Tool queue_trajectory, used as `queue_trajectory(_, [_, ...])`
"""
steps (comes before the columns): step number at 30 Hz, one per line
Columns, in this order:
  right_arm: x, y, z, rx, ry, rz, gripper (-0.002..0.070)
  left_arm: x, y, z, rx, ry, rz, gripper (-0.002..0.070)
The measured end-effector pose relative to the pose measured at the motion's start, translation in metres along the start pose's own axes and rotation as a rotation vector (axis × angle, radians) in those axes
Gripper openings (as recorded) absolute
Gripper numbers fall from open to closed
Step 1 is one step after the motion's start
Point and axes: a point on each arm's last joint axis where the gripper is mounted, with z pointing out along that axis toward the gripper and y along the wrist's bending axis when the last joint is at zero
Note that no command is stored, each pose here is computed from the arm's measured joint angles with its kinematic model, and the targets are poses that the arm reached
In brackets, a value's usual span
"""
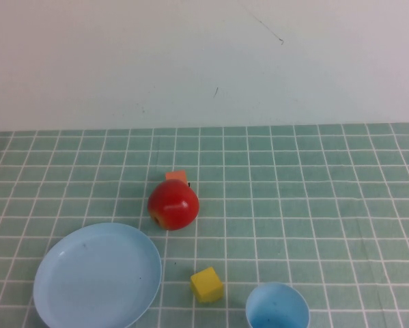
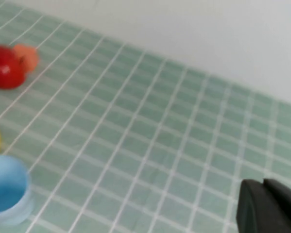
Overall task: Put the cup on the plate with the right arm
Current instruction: Pick up the cup from the table
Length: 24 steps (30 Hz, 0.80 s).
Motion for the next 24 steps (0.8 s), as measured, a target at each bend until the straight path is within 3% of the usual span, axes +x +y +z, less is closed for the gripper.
queue_trajectory(10, [0.003, -0.015, 0.133, -0.496, 0.228, 0.026, 0.0008, 0.000, 0.000, 0.000, 0.000, 0.000, -0.002, -0.0003])
queue_trajectory(17, [0.012, 0.019, 0.195, -0.771, 0.254, -0.024, 0.0020, 0.000, 0.000, 0.000, 0.000, 0.000, -0.002, -0.0003])
queue_trajectory(20, [0.016, 0.039, 0.209, -0.838, 0.273, -0.094, 0.0090, 0.000, 0.000, 0.000, 0.000, 0.000, -0.002, -0.0003])
queue_trajectory(24, [0.018, 0.060, 0.221, -0.896, 0.283, -0.176, 0.0284, 0.000, 0.000, 0.000, 0.000, 0.000, -0.002, -0.0003])
